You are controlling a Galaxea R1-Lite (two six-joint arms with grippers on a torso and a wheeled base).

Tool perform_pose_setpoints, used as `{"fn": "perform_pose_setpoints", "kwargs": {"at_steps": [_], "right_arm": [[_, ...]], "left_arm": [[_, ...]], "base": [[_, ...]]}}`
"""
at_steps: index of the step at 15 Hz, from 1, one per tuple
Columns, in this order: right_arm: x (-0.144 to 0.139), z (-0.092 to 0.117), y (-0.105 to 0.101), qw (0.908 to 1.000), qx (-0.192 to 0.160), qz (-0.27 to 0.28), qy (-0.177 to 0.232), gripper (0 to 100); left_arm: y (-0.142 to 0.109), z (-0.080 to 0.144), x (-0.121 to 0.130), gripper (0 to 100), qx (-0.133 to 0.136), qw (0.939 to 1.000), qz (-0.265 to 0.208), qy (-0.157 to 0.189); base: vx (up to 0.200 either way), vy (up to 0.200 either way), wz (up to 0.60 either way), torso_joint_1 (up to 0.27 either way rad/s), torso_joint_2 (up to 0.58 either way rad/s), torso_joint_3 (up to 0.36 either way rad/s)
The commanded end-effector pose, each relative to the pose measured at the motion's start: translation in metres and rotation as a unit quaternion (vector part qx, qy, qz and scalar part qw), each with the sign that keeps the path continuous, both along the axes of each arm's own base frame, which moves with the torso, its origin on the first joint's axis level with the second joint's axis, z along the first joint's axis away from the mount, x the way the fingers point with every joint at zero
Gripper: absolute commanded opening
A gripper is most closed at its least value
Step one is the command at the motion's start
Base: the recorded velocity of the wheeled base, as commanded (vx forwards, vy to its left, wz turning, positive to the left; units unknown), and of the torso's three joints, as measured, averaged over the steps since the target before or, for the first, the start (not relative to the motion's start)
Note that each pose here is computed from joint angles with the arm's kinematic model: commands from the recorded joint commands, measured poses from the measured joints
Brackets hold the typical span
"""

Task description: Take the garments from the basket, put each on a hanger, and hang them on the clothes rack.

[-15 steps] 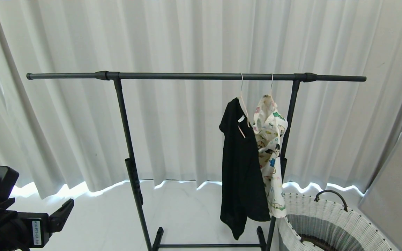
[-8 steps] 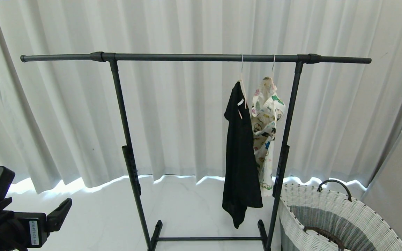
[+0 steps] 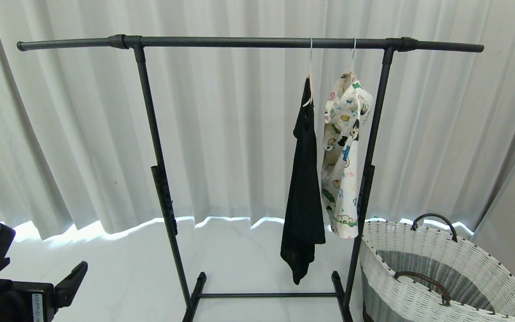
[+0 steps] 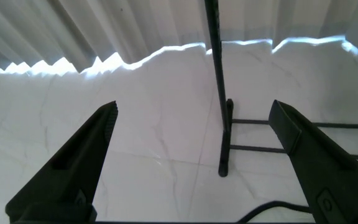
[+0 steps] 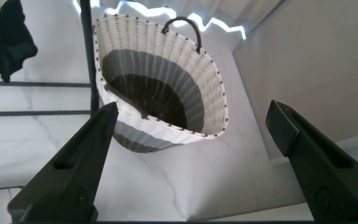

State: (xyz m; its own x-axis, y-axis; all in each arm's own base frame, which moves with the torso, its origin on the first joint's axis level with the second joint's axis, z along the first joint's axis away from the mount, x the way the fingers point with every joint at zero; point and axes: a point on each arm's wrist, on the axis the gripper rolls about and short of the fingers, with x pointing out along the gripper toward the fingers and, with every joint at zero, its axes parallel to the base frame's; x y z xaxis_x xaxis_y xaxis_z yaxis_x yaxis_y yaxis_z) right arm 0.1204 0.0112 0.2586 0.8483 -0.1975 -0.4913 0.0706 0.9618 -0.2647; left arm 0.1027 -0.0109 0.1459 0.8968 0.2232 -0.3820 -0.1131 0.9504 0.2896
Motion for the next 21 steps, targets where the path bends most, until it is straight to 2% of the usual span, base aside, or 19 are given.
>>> {"fn": "perform_pose_setpoints", "kwargs": {"at_steps": [1, 6, 10, 11, 12, 14, 15, 16, 17, 18, 19, 20, 21], "right_arm": [[-0.002, -0.002, 0.0, 1.0, -0.001, 0.001, 0.002, 100], [-0.019, -0.015, -0.003, 0.9999, -0.011, -0.01, 0.006, 100], [-0.039, -0.037, -0.01, 0.9992, -0.015, -0.035, 0.008, 100], [-0.055, -0.054, -0.014, 0.9986, -0.014, -0.051, 0.0, 100], [-0.07, -0.072, -0.016, 0.9976, -0.011, -0.067, -0.013, 100], [-0.096, -0.108, -0.02, 0.9924, -0.009, -0.111, -0.052, 100], [-0.11, -0.123, -0.02, 0.9879, -0.008, -0.131, -0.082, 100], [-0.122, -0.131, -0.019, 0.9835, -0.008, -0.146, -0.107, 100], [-0.135, -0.143, -0.018, 0.9785, -0.009, -0.153, -0.138, 100], [-0.147, -0.158, -0.016, 0.9739, -0.012, -0.143, -0.176, 100], [-0.155, -0.17, -0.015, 0.9687, -0.014, -0.124, -0.215, 100], [-0.153, -0.17, -0.014, 0.9663, 0.01, -0.122, -0.227, 100], [-0.151, -0.171, -0.015, 0.9588, 0.031, -0.127, -0.252, 100]], "left_arm": [[0.002, -0.004, -0.008, 100, 0.001, 1.0, 0.0, -0.003], [0.006, -0.022, -0.03, 100, 0.011, 0.9999, -0.002, -0.002], [0.013, -0.042, -0.051, 100, 0.034, 0.9974, 0.063, -0.006], [0.016, -0.046, -0.06, 100, 0.034, 0.9954, 0.086, -0.024], [0.02, -0.048, -0.067, 100, 0.034, 0.9919, 0.119, -0.03], [0.024, -0.05, -0.08, 100, 0.033, 0.9784, 0.199, -0.046], [0.025, -0.05, -0.087, 100, 0.03, 0.9734, 0.217, -0.067], [0.024, -0.052, -0.094, 100, 0.028, 0.9722, 0.216, -0.087], [0.022, -0.057, -0.104, 100, 0.021, 0.9735, 0.198, -0.113], [0.02, -0.063, -0.116, 100, 0.01, 0.9744, 0.169, -0.148], [0.02, -0.063, -0.12, 100, 0.005, 0.9725, 0.155, -0.174], [0.02, -0.064, -0.122, 100, 0.002, 0.97, 0.158, -0.185], [0.02, -0.064, -0.122, 100, -0.002, 0.9691, 0.162, -0.186]], "base": [[0.0, 0.0, 0.0, -0.105, 0.41, 0.281], [0.0, 0.0, 0.0, 0.001, 0.03, 0.001], [0.0, 0.0, 0.0, 0.0, 0.0, 0.0], [0.0, 0.0, 0.0, -0.11, 0.21, 0.139], [0.0, 0.0, 0.0, -0.071, 0.14, 0.09], [0.0, 0.0, 0.0, -0.019, 0.08, 0.039], [0.0, 0.0, 0.0, 0.0, 0.0, 0.0], [0.0, 0.0, 0.0, 0.0, 0.0, 0.0], [0.0, 0.0, 0.0, 0.0, 0.0, 0.0], [0.0, 0.0, 0.0, 0.0, 0.0, 0.0], [0.0, 0.0, 0.0, 0.0, 0.0, 0.0], [0.0, 0.0, 0.0, 0.0, 0.0, 0.0], [0.0, 0.0, 0.0, 0.0, 0.0, 0.0]]}}
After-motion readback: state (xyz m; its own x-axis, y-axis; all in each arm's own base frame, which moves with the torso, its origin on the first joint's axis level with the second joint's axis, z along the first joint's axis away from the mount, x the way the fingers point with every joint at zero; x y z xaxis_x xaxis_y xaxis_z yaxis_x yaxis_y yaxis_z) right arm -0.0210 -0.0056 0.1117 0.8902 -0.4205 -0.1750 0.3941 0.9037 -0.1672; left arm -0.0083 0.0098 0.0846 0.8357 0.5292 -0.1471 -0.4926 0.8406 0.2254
